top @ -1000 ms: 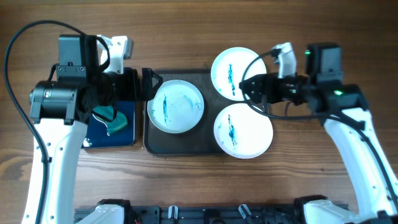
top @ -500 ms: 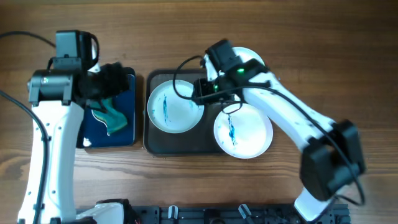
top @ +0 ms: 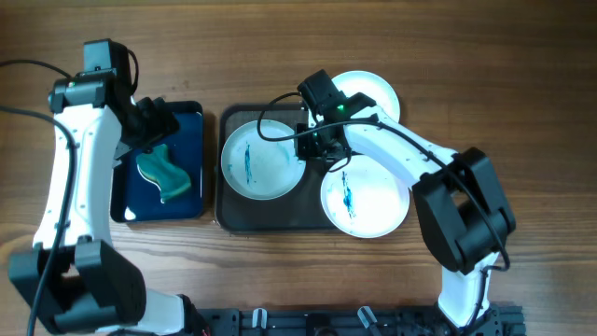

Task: Clean dirty plates on tray and stack at the side
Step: 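Grasp the green sponge with left gripper, left plate rim with right, then move the sponge with the left gripper onto the held left plate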

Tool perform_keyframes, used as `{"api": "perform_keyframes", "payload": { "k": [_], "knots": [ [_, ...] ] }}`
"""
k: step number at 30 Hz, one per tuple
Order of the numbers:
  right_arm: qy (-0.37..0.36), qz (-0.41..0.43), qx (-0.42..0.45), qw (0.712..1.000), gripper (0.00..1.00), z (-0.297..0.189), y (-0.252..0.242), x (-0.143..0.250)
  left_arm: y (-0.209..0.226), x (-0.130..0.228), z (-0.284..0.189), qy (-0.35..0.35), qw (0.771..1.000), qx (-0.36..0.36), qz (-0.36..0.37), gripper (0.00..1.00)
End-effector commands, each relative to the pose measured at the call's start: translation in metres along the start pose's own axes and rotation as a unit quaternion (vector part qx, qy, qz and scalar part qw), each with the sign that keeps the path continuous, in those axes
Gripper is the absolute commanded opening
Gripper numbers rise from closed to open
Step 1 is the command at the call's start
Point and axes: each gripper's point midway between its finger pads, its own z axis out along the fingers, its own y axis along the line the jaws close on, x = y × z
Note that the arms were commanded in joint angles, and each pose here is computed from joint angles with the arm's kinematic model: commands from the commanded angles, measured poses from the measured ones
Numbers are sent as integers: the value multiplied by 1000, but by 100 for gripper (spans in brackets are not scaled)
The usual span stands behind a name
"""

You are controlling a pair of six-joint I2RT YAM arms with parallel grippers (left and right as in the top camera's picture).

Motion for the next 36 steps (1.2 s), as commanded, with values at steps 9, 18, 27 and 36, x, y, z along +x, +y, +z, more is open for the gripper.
{"api": "perform_keyframes", "payload": {
  "k": [9,18,27,36],
  "knots": [
    [18,33,18,999,12,31,-10,2,5,-8,15,8,1000,-17,-6,89],
    [18,39,12,999,4,34,-9,1,8,7,58,52,998,-37,-2,86],
    [17,36,1,999,4,34,-4,0,13,27,112,53,997,-40,-33,71],
    [16,37,0,999,5,34,-4,-1,19,49,148,42,998,-35,-34,25]
  ]
}}
